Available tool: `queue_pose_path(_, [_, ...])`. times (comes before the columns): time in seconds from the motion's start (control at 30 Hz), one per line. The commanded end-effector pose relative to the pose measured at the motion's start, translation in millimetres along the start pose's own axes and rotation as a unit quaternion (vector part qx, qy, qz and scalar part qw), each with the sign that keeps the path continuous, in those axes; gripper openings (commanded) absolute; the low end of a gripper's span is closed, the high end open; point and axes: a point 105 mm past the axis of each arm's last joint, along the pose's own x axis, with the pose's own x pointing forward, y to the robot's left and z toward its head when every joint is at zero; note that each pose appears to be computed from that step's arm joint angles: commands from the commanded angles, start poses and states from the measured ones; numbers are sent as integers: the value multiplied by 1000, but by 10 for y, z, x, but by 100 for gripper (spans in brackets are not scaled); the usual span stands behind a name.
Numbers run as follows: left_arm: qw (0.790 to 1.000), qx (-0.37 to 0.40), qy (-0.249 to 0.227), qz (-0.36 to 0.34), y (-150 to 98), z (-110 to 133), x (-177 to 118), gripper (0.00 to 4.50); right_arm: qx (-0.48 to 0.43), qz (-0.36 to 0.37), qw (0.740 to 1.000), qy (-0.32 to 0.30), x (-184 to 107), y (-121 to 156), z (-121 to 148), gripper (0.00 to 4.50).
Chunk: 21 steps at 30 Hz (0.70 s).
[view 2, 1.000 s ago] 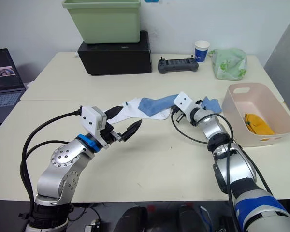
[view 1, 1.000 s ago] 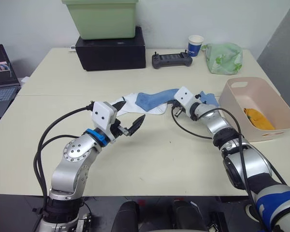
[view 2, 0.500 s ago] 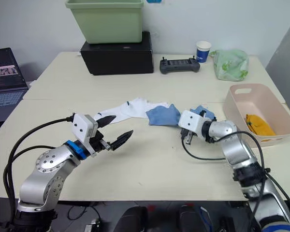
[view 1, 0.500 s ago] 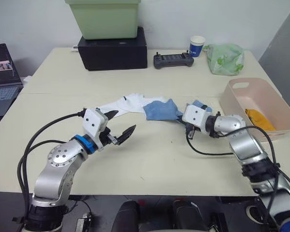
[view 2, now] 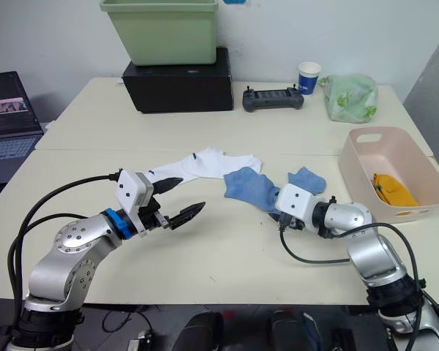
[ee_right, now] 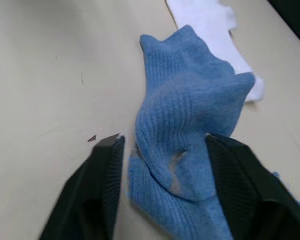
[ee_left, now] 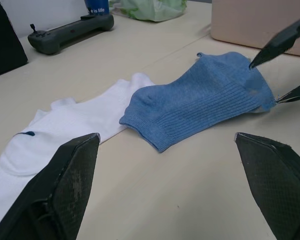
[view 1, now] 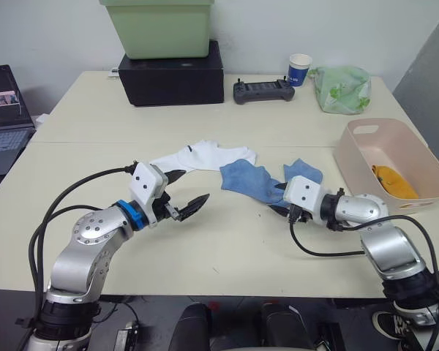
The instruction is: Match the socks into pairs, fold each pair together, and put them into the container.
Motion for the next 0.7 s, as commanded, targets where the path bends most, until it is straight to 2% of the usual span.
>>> queue_pose_path(0.03, [1000, 8, -8, -3, -14, 40, -4, 450, 8, -10, 999, -41, -16, -27, 223, 294])
queue_pose_path(0.27, [1000, 8, -11, -7, -44, 52, 34, 450, 84, -56, 994, -30, 203, -144, 112, 294])
queue_pose_path(0.47, [1000, 13, -15, -4, -44, 74, 28, 450, 139, -49, 989, 1, 423, -109, -46, 294])
queue_pose_path(0.57, [1000, 15, -16, 0, -31, 80, 20, 450, 141, -43, 989, -31, 429, -132, 79, 233])
queue_pose_path(0.7, [1000, 15, -15, 2, -31, 72, 15, 450, 159, -36, 986, -43, 426, -128, 119, 100])
